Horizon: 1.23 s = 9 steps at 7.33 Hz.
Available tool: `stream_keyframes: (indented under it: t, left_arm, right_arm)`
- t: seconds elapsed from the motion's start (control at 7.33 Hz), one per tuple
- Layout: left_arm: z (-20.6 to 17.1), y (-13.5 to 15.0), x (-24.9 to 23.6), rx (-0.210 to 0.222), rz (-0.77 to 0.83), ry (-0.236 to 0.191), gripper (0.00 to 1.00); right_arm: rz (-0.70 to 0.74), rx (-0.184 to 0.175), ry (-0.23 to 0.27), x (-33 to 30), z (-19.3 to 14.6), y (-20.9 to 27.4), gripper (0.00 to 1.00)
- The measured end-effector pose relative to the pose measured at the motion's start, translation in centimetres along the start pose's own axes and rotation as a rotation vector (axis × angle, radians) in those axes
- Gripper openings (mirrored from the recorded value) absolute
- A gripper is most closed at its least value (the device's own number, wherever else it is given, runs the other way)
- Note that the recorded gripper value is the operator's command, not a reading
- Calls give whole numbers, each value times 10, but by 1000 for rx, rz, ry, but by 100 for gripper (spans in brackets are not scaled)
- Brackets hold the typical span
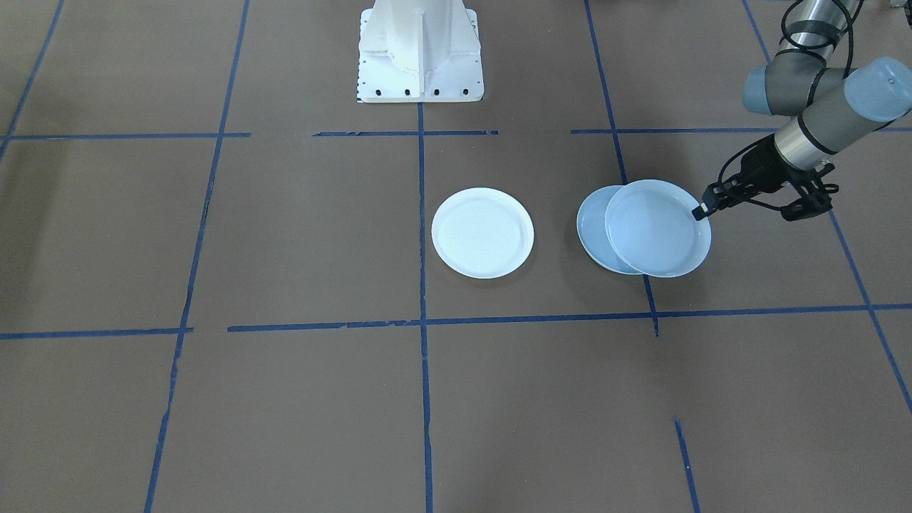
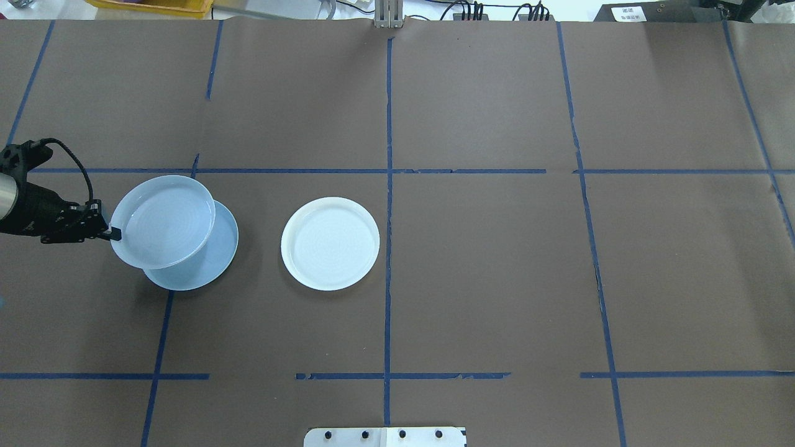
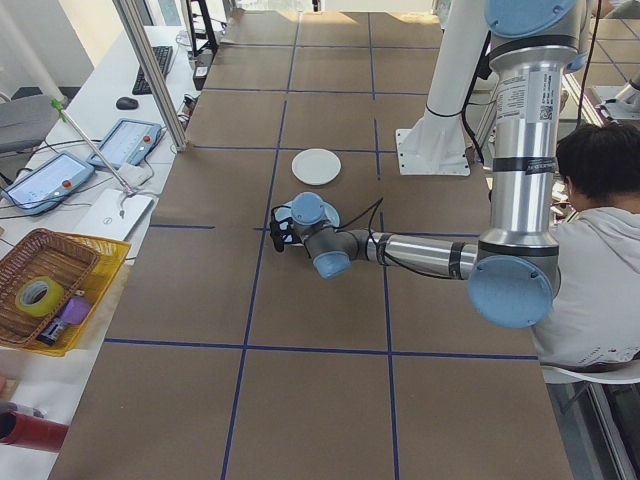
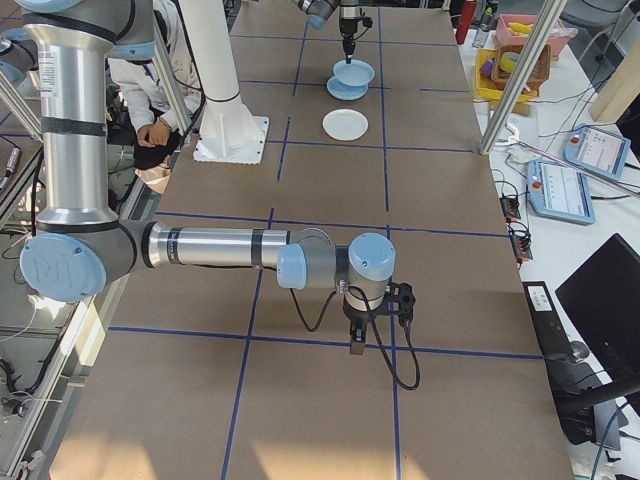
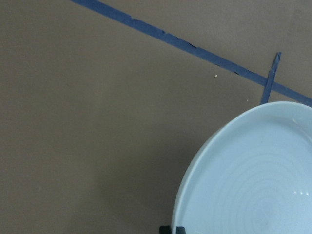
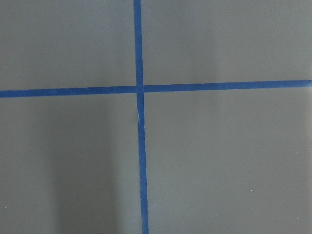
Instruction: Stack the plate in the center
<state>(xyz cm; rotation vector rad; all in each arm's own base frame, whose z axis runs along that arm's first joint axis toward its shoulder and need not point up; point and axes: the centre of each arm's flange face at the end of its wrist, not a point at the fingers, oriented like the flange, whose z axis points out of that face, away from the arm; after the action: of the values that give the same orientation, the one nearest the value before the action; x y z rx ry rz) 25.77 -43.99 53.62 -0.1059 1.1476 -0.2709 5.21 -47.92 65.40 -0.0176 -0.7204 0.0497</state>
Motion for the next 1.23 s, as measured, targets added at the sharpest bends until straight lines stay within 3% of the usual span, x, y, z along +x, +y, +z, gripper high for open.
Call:
stream_keyframes:
  t: [0.14, 0.27, 0.68, 0.95, 1.23]
  left_arm:
    - [5, 4, 4, -11, 6, 1, 33]
    - [9, 8, 6, -21, 12, 0, 99]
    - [9, 14, 23, -28, 35, 19, 100]
    - [-2, 20, 76, -48, 33, 83, 100]
    - [21, 30, 151, -48, -27, 101, 100]
  right_arm:
    - [0, 0, 0, 0, 0, 0, 100]
    - [-1, 0, 0, 0, 0, 0, 100]
    - [0, 0, -1, 0, 0, 0, 100]
    - [0, 0, -1, 0, 0, 0, 100]
    - [0, 0, 0, 0, 0, 0, 100]
